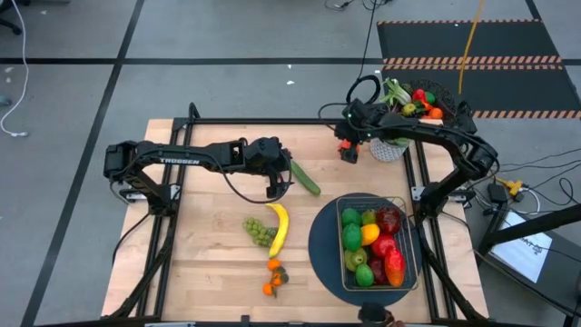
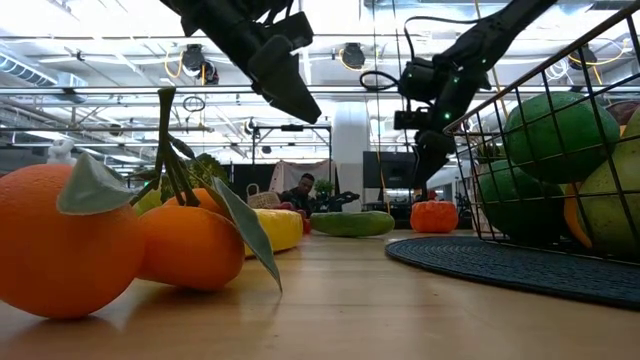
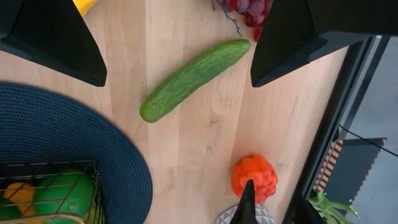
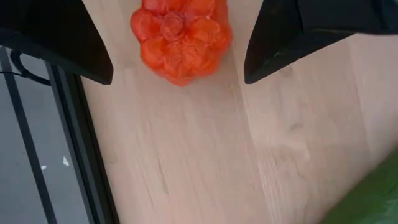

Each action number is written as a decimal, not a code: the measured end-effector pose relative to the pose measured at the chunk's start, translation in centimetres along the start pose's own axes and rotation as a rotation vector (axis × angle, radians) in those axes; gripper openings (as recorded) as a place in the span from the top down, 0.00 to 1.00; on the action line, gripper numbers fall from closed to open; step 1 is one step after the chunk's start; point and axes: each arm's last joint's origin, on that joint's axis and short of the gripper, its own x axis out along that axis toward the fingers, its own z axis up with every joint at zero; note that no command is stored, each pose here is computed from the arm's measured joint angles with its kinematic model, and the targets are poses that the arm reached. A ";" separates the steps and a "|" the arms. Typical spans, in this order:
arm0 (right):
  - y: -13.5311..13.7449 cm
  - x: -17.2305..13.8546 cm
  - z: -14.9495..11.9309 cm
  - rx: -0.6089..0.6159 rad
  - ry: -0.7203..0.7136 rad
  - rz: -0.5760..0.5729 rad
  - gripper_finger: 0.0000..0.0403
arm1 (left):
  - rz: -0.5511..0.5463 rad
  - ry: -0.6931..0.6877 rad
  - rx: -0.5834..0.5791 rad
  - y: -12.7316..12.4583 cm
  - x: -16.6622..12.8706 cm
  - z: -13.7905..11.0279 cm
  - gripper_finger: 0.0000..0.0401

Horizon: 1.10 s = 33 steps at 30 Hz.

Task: Build produce basket
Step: Put the tangerine into the wire basket

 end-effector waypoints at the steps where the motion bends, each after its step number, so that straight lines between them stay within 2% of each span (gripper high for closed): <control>1: -0.1 0.0 -0.1 0.000 0.002 -0.001 0.11 | 0.000 0.000 0.000 0.0 0.0 0.0 0.00; 11: -0.7 1.8 -1.1 0.029 0.077 0.037 0.11 | 0.000 -0.001 0.000 0.0 0.0 0.0 0.00; 24: -0.7 4.0 -2.0 0.066 0.186 0.015 0.11 | 0.000 -0.001 0.001 0.0 0.0 0.0 0.00; 27: -0.8 4.0 -1.9 0.057 0.207 -0.037 0.13 | 0.000 -0.001 0.001 0.0 0.0 0.0 0.00; 33: -0.7 3.9 -2.1 0.057 0.226 -0.030 0.20 | 0.000 -0.001 0.001 0.0 0.0 0.0 0.00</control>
